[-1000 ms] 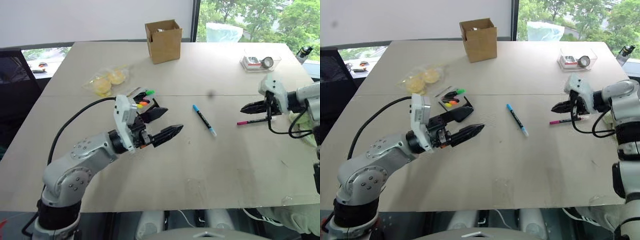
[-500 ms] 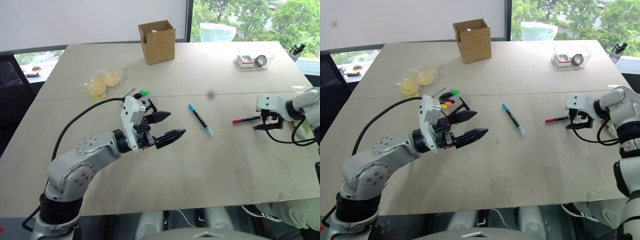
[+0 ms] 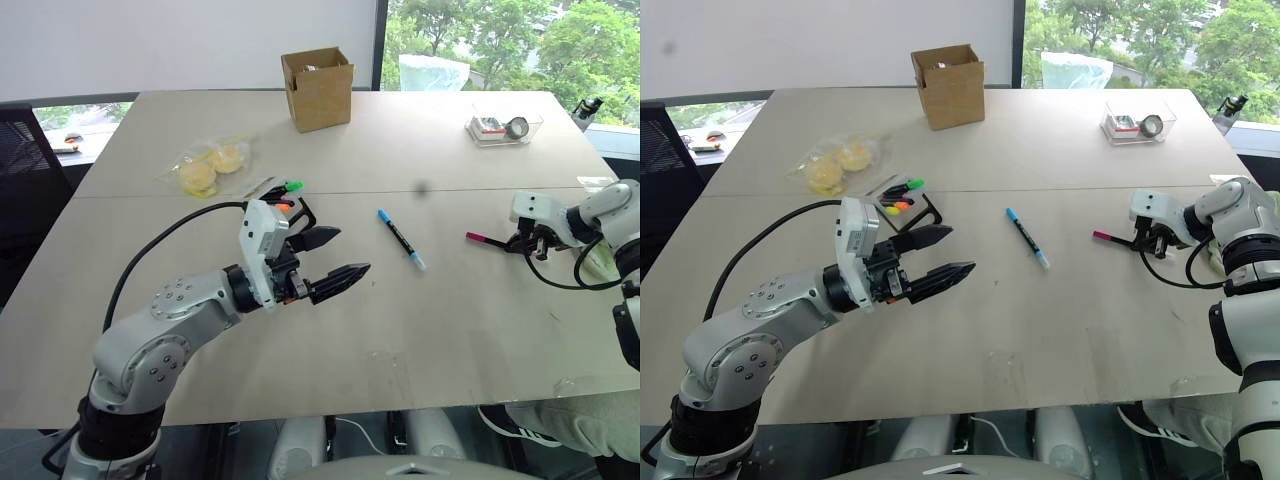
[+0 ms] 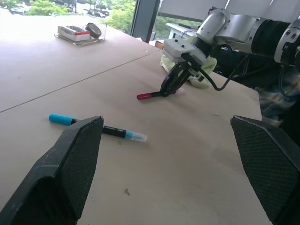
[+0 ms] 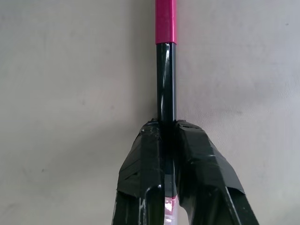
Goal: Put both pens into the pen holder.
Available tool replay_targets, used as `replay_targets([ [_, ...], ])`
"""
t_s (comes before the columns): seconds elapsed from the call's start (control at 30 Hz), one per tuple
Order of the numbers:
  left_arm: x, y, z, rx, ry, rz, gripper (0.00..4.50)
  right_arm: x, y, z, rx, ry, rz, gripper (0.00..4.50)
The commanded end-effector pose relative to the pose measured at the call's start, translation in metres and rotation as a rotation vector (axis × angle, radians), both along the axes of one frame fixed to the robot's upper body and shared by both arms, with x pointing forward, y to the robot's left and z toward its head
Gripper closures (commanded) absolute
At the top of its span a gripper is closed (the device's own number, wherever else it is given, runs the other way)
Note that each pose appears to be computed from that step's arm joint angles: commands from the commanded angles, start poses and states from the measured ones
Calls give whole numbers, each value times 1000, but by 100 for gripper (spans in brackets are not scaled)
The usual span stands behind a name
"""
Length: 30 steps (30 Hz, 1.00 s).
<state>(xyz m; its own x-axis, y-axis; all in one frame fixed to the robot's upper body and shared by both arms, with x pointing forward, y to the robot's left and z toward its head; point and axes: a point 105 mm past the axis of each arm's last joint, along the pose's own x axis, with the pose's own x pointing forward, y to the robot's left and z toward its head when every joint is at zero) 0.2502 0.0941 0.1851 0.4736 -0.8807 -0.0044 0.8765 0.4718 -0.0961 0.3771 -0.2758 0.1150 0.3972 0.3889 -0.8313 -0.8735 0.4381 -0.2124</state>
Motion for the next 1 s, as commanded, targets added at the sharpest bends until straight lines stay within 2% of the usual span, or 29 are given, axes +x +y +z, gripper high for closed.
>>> replay_targets([
  [0.03,-10,-9,12,-53,-5,-74,0,1,19,24,221,-25,-6,446],
  [0.17,-12,-11,18,-140,86,-109,0,-9,54,53,449,-63,57,446],
  [0.27,-8,-15,20,-204,159,-112,0,-31,104,81,672,-120,130,446],
  [0.4,8,-18,31,-344,234,-59,0,-69,156,88,790,-126,198,446],
  [0.57,22,-19,36,-388,268,-25,0,-101,201,95,910,-108,260,446],
  [0.67,23,-19,36,-375,257,-24,77,-110,210,96,933,-99,275,450],
  [0.9,20,-21,40,-387,244,-51,419,-119,226,92,952,-74,297,450],
  [0.93,19,-20,42,-386,235,-51,440,-119,227,93,956,-71,303,450],
  [1.0,19,-18,45,-379,207,-45,440,-118,228,93,956,-81,303,450],
])
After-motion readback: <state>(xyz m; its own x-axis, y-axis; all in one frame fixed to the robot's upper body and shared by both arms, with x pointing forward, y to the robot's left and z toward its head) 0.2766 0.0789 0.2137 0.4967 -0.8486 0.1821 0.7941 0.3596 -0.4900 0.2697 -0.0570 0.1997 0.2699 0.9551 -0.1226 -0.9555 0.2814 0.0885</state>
